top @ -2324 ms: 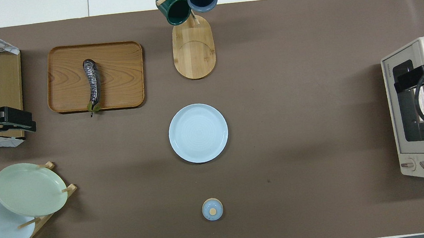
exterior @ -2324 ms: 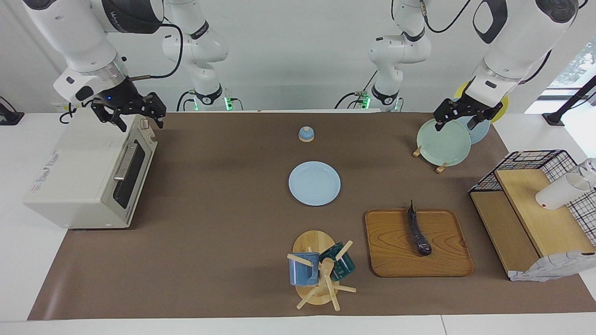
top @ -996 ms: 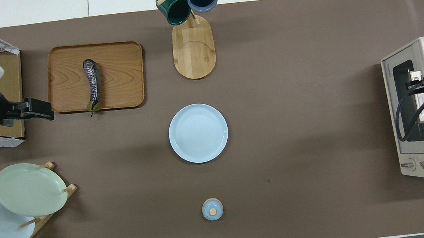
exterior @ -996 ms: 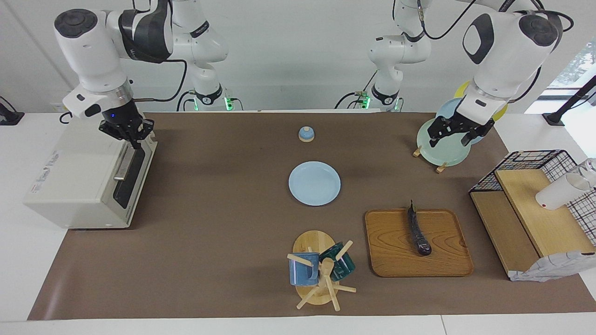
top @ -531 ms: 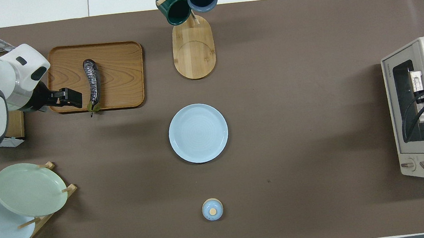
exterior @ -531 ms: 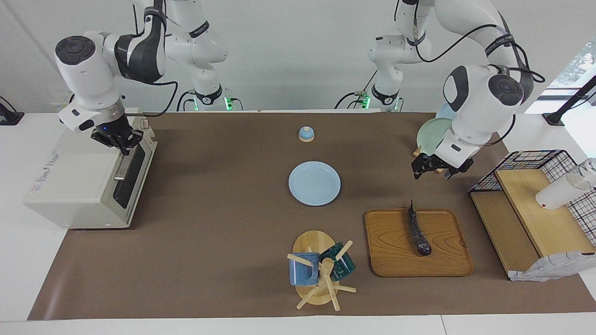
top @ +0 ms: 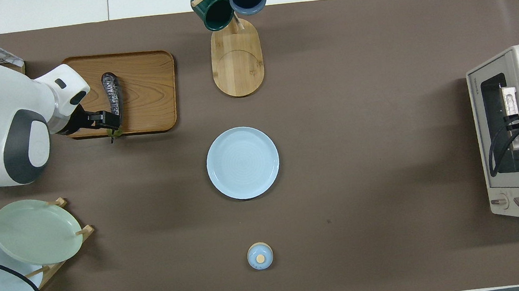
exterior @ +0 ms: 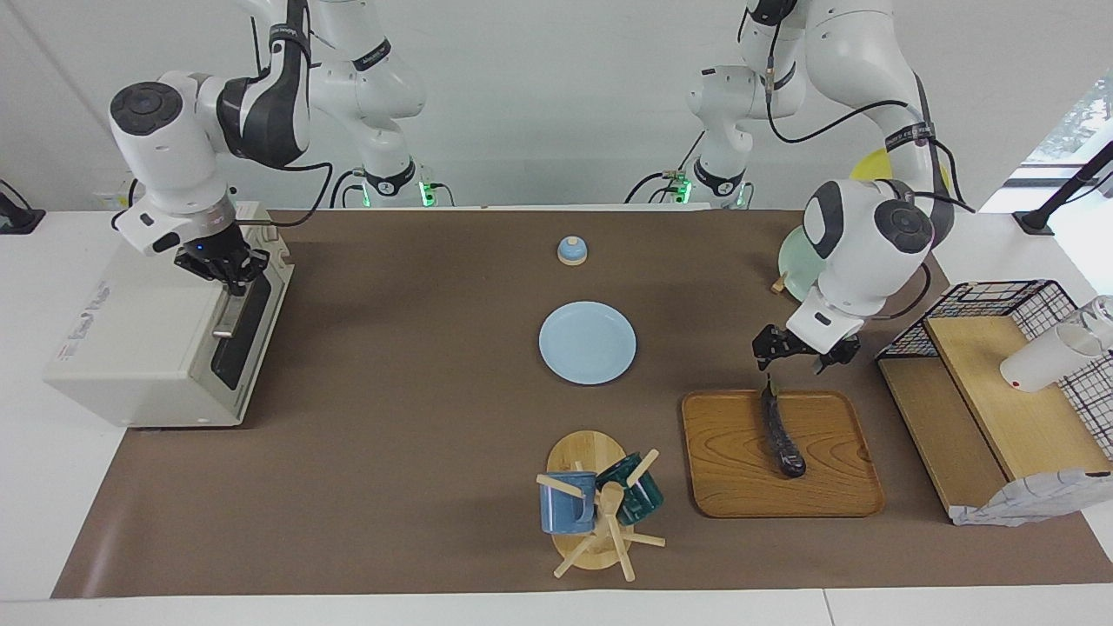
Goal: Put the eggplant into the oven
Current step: 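Reach the left gripper down to the eggplant on the wooden tray, then grasp the eggplant with the left gripper while the right gripper reaches the oven door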
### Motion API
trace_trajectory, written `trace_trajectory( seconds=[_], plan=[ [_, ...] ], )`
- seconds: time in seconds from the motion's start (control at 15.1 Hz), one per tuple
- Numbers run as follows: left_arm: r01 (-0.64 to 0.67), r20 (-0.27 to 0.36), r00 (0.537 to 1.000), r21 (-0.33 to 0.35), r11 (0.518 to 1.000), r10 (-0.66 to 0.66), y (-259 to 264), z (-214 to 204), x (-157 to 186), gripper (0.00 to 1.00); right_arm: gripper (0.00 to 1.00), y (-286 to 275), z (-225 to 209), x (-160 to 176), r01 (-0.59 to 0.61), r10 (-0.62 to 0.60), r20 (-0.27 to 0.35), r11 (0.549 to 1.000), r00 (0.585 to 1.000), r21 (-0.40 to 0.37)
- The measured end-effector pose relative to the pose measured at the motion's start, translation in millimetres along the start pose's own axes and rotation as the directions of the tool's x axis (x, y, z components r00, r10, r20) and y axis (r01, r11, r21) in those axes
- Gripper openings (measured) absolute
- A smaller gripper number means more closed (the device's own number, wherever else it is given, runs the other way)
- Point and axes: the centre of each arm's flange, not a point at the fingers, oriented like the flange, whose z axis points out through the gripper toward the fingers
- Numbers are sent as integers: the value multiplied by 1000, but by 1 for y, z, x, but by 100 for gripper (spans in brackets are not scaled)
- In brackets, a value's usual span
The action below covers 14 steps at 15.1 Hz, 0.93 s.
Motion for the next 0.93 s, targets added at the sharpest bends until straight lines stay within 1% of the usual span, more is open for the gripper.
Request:
trace_trajectory(
  seconds=[0.33, 0.53, 0.8, 0.86, 0.93],
  plan=[
    [-1, -35, 999, -1, 1000, 1, 0, 34, 9, 100, 1, -10, 2, 0, 15, -15, -11, 1000, 1000, 5],
    [-9, -51, 999, -3, 1000, 9, 5, 55, 17, 99, 1, -48, 8, 3, 63, -62, -19, 997, 998, 38],
    [-15, -57, 998, -4, 1000, 14, 8, 64, 22, 96, 1, -98, 42, 16, 95, -92, -38, 992, 995, 83],
    [-15, -57, 998, -4, 1000, 15, 8, 65, 23, 91, 1, -107, 55, 21, 101, -97, -51, 991, 994, 91],
    [-14, -57, 998, -4, 1000, 14, 8, 65, 23, 91, 1, -115, 67, 25, 105, -99, -67, 990, 993, 95]
  ],
)
